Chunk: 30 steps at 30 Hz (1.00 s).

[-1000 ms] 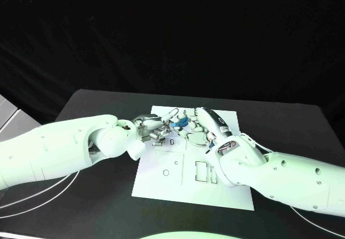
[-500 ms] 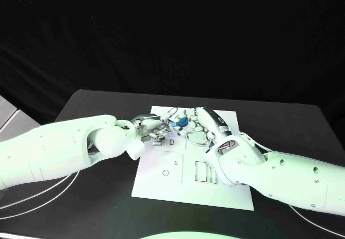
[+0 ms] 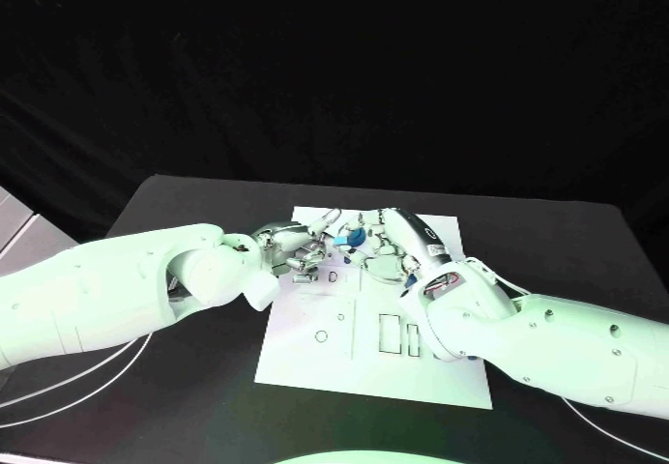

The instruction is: Assemble the parts on the task board

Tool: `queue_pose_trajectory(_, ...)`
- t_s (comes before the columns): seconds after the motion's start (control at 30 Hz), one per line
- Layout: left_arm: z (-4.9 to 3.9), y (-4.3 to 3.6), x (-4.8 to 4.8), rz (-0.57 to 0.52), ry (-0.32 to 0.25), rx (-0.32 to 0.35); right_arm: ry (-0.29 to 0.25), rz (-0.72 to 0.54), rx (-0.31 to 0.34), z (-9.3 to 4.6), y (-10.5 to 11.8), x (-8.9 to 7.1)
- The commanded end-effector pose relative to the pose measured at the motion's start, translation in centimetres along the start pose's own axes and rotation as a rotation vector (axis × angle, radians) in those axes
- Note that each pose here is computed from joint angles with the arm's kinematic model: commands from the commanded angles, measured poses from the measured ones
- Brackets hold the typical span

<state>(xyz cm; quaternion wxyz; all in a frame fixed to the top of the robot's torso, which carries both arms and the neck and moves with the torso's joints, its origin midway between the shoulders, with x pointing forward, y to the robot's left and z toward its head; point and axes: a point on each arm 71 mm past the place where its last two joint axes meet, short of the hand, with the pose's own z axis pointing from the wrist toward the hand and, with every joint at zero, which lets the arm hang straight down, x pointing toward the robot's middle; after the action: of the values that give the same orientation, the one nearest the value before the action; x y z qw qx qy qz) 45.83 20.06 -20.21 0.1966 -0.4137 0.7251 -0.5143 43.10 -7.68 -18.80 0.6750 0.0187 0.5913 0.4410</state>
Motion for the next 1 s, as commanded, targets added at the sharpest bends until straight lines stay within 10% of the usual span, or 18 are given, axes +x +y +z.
queue_pose_trajectory(0.03, 0.01, -0.28, 0.14, -0.001, 0.007, 0.021, 0.018, -0.009, -0.001, -0.09, -0.13, 0.15)
queue_pose_trajectory(1.0, -0.33, -0.18, -0.74, 0.015, -0.027, 0.019, 0.001, -0.01, 0.009, -0.48, -0.4, -0.05)
